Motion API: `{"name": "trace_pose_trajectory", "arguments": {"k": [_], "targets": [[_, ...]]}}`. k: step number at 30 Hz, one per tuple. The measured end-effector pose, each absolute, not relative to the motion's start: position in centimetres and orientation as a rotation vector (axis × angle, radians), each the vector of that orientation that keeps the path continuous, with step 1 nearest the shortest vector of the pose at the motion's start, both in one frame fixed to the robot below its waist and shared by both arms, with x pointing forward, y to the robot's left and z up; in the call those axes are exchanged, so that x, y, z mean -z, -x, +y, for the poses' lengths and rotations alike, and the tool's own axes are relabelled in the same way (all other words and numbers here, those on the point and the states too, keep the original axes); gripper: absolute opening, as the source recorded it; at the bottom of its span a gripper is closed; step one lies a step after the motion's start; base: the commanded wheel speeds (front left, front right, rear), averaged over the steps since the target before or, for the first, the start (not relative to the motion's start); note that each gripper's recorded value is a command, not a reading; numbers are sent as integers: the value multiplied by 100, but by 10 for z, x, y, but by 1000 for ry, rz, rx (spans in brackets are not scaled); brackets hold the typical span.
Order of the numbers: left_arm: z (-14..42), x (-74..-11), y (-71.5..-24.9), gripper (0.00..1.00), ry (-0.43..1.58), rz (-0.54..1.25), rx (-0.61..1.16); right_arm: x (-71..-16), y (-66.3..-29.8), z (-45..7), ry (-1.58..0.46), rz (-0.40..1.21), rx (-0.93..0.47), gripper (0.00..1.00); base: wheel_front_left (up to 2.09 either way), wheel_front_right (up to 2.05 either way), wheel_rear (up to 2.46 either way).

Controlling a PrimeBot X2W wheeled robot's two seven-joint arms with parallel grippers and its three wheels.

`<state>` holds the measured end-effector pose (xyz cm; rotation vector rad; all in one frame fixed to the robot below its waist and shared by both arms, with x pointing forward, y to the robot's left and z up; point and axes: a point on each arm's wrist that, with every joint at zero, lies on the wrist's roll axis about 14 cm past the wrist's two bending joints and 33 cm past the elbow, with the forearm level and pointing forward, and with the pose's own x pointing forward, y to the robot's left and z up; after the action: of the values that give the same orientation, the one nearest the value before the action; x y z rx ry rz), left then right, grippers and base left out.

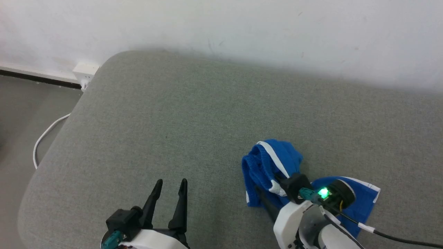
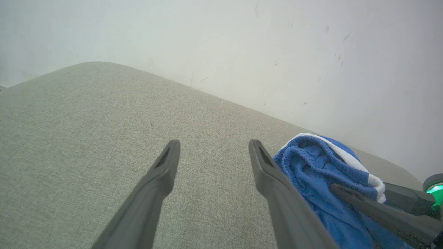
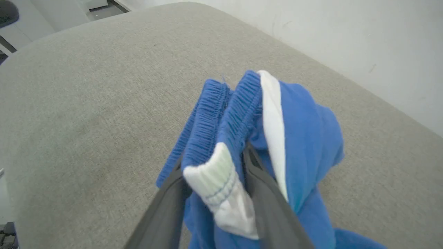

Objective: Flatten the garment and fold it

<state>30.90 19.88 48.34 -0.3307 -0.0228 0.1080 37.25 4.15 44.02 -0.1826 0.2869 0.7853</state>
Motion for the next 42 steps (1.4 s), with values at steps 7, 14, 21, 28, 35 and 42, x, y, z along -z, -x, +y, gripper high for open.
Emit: {"name": "trace_pose_trajectory", "arguments": {"k": [7,14,21,28,35,42], "targets": [[197,-485,-311,100,330,-27,-98,-450,-363,52,119,293,-865,100,0,0,0],[185,-496,-320,100,332,-61,-45,-511,-379,17,0,158,-804,100,0,0,0],[165,-508,-332,100,338,-86,31,-578,-412,-80,-35,-75,-537,100,0,0,0],[136,-514,-343,100,346,-89,125,-570,-405,-201,-3,-156,-117,100,0,0,0],[87,-495,-348,100,317,27,288,-525,-366,-246,-56,-71,109,100,0,0,0],[32,-490,-364,100,183,232,516,-514,-361,-255,-66,-41,150,100,0,0,0]]}}
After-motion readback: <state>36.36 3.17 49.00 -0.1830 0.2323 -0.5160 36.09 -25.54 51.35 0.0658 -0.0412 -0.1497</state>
